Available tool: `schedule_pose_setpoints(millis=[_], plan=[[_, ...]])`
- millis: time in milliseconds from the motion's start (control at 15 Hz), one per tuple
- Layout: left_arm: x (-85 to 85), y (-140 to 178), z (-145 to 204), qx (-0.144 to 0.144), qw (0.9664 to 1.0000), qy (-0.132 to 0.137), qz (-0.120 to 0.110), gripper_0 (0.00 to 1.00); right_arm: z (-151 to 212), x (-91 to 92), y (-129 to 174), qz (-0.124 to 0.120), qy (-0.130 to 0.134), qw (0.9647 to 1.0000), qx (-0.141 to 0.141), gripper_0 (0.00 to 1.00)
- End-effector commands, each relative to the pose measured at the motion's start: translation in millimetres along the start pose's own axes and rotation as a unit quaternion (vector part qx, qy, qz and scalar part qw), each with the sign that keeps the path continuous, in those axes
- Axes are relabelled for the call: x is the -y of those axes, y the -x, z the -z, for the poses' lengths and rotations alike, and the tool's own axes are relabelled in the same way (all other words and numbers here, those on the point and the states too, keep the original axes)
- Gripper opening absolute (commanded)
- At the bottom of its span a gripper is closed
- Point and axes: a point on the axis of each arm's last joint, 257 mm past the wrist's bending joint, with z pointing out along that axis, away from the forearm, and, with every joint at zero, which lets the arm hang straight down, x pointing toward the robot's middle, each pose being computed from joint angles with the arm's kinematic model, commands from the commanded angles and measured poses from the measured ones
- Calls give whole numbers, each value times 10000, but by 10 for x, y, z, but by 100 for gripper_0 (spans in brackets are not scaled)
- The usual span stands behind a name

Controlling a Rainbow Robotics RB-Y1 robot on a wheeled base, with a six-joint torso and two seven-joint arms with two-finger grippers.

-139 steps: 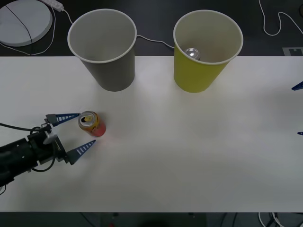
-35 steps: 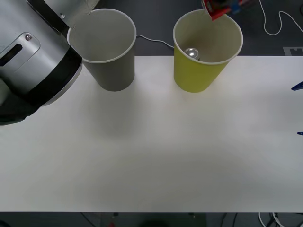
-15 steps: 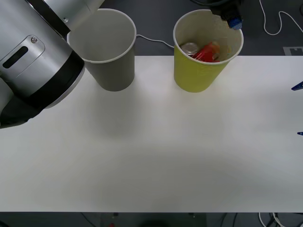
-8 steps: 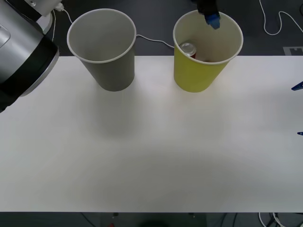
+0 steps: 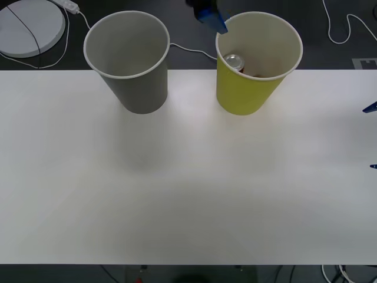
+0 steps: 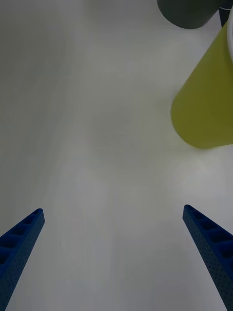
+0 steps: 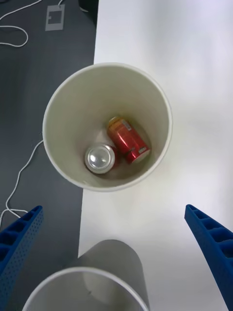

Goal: Put the can into the green bin and the plastic bottle into the gray bin

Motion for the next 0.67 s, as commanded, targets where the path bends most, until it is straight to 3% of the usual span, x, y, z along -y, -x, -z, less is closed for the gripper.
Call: schedule_pose_setpoints(millis=[67,333,467,667], plan=[[242,-344,90,112,9999,-74,-84,100,0,0,0,0,0,10000,0,100],[685,-837,320,131,9991,-378,-112,100,0,0,0,0,0,10000,0,100],[899,-1039,408,191,9980,-608,4,100,0,0,0,0,0,10000,0,100],[1146,-1262,512,387,9961,-780,-122,100,0,0,0,0,0,10000,0,100]])
